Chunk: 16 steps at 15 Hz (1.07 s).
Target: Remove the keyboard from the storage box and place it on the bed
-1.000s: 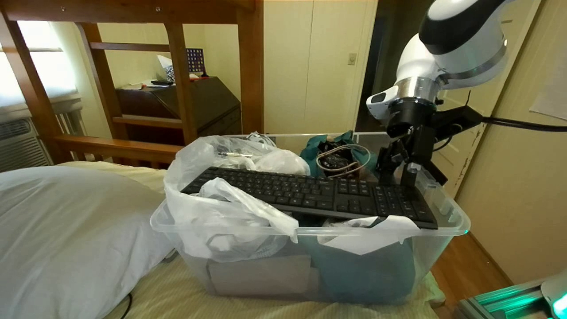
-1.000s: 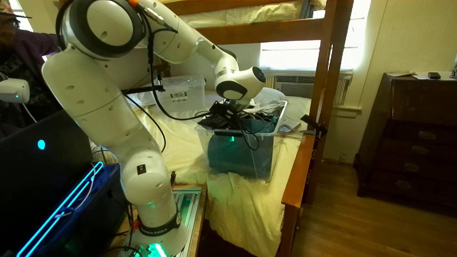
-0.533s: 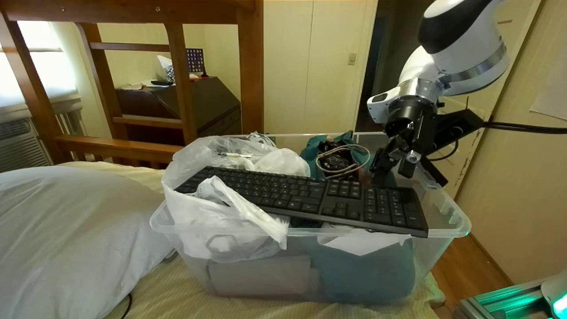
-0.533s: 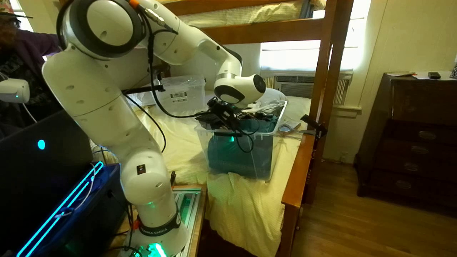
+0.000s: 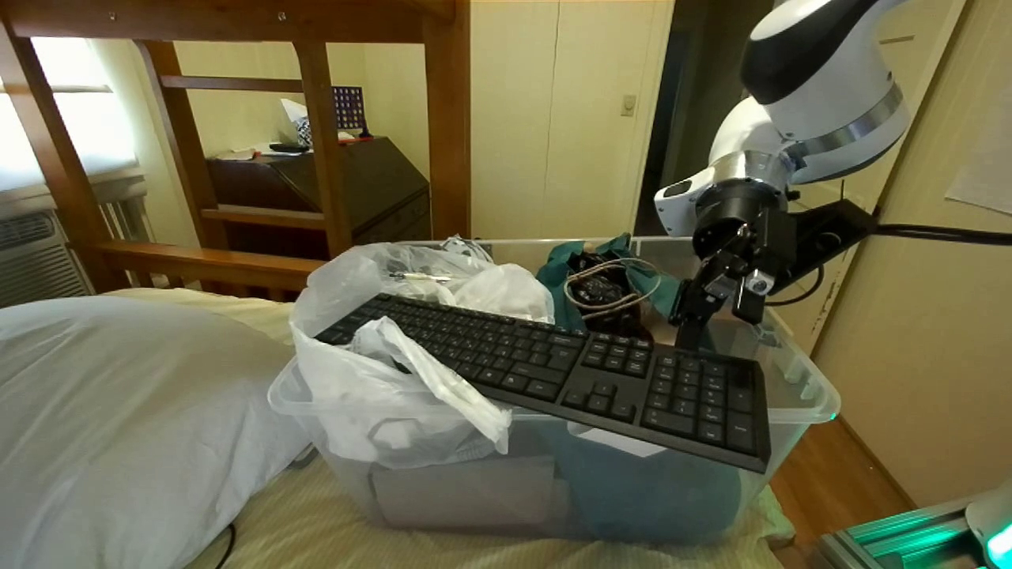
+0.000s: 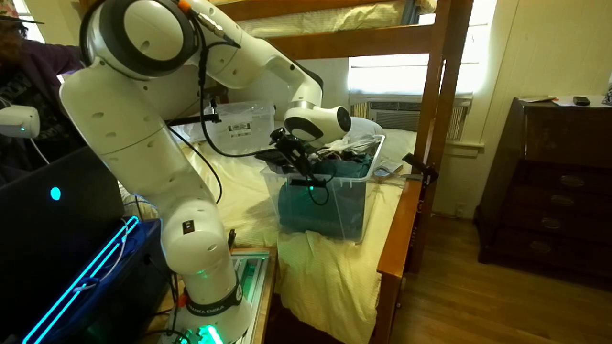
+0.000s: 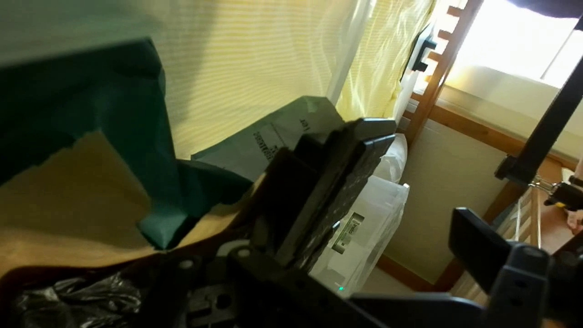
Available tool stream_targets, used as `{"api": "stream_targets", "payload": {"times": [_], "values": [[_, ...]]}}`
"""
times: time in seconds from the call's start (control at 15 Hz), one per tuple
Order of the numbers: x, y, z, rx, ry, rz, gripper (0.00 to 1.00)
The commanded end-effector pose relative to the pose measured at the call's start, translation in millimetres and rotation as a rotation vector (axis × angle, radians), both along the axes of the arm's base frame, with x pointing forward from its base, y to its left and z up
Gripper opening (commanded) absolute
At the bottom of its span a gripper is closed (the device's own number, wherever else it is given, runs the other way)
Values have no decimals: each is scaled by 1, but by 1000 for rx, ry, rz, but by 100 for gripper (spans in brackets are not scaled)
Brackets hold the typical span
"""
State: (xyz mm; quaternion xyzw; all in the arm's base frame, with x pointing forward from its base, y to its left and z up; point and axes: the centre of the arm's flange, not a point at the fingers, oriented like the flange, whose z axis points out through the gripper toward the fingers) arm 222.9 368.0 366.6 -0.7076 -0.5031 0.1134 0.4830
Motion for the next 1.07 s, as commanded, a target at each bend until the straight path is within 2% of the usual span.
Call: {"api": "stream_targets", "payload": {"times": [0.0,0.4,0.67,1.0], "values": [[-11,12,-20,-38,86,27,100],[-16,12,-21,-282,147,21,100],[-21,18,-15,-314,187,33,100],[-16,24,-10,-293,163,1,100]]}}
